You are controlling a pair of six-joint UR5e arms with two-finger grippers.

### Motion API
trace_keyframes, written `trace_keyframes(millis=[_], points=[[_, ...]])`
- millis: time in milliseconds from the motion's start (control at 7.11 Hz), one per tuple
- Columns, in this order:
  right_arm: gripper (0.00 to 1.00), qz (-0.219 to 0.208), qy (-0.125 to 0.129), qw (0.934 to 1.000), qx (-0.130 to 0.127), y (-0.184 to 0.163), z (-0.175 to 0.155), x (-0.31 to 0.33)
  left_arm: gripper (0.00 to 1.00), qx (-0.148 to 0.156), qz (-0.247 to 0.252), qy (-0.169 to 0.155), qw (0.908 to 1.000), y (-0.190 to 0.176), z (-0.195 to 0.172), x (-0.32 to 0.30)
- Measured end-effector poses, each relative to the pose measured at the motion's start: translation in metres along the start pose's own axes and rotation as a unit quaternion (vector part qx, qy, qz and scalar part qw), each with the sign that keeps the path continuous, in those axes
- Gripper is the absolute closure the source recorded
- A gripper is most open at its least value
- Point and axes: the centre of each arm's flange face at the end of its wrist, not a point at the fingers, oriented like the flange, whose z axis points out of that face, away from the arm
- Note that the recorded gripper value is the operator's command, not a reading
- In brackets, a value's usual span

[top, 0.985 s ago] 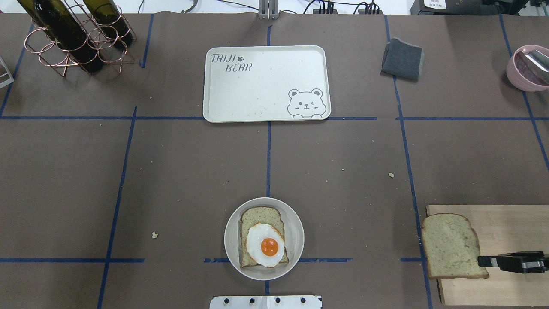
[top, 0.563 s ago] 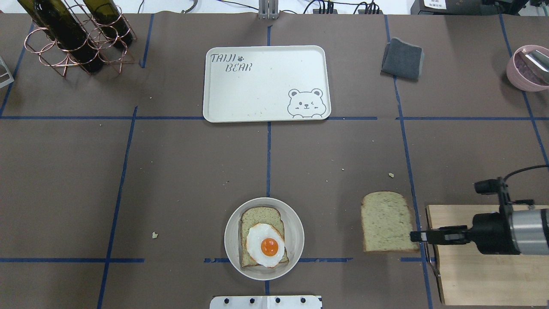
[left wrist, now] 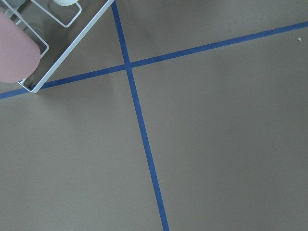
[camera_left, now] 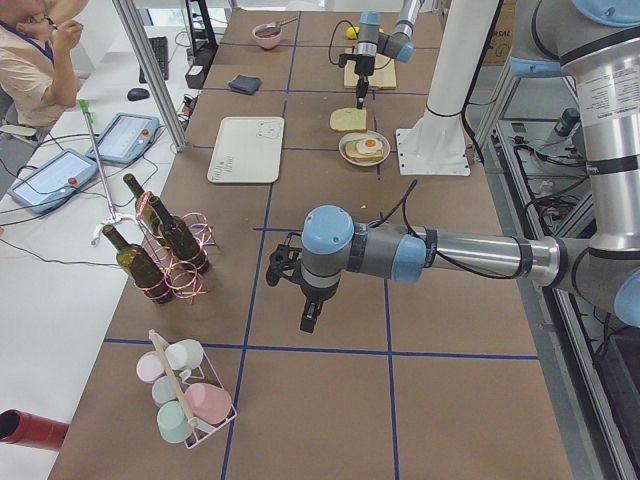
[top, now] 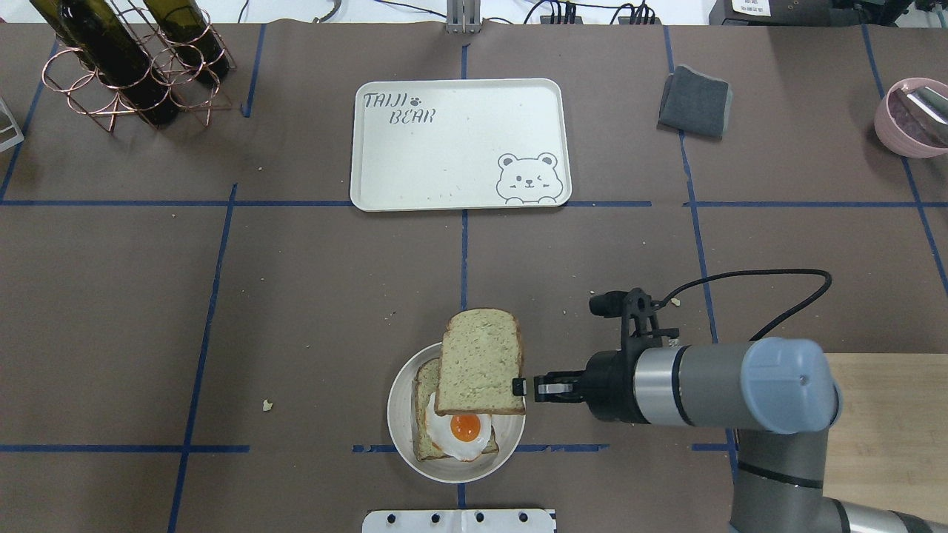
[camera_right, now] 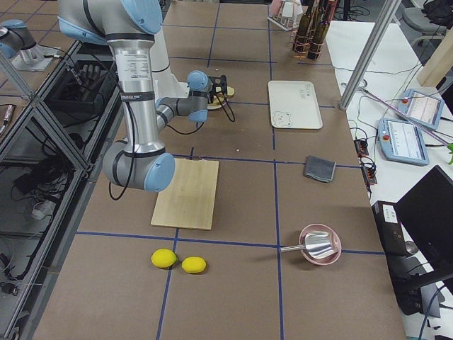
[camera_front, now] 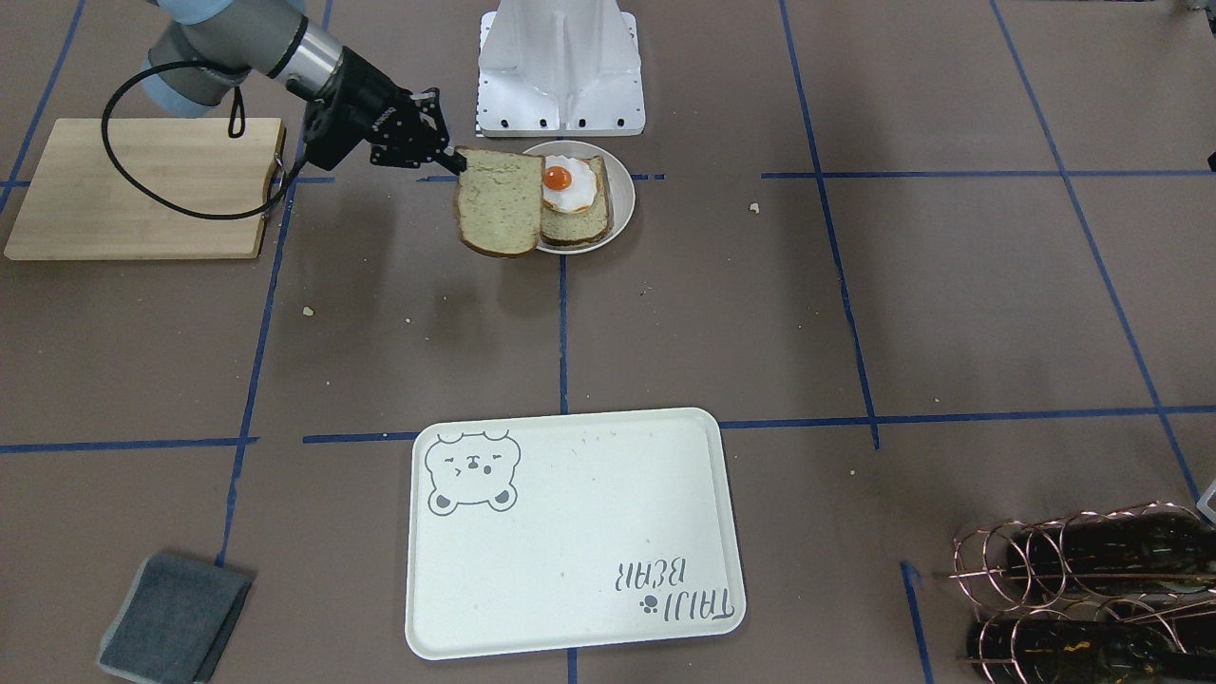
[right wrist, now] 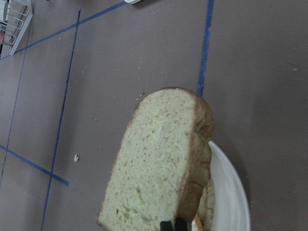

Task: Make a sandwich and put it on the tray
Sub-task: 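Lift the bread slice with the right gripper and lay it on the egg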

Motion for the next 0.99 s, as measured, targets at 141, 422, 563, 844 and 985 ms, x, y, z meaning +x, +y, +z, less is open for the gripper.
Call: trace_keyframes(millis=[141, 422, 563, 844, 985], points=[[1.0, -0.001, 0.003, 1.0, 0.003, 0.02, 0.018, -0.01, 0.0, 0.001, 0.0, 0.008, 1.0, -0.001, 0.0, 0.002], [1.0, -0.002, 0.013, 0.9999, 0.005, 0.04, 0.035, -0.011, 0.0, 0.002, 0.001, 0.017, 0.9999, -0.002, 0.0, 0.003], [1.0, -0.003, 0.017, 0.9998, 0.004, 0.045, 0.039, -0.008, 0.0, 0.002, 0.001, 0.018, 0.9998, -0.002, 0.0, 0.004], [0.0, -0.003, 0.021, 0.9998, 0.003, 0.049, 0.043, -0.006, 0.0, 0.003, 0.001, 0.018, 0.9998, -0.003, 0.0, 0.004], [0.0, -0.003, 0.023, 0.9997, 0.006, 0.049, 0.043, -0.006, 0.0, 0.002, 0.001, 0.018, 0.9998, -0.003, 0.0, 0.004]])
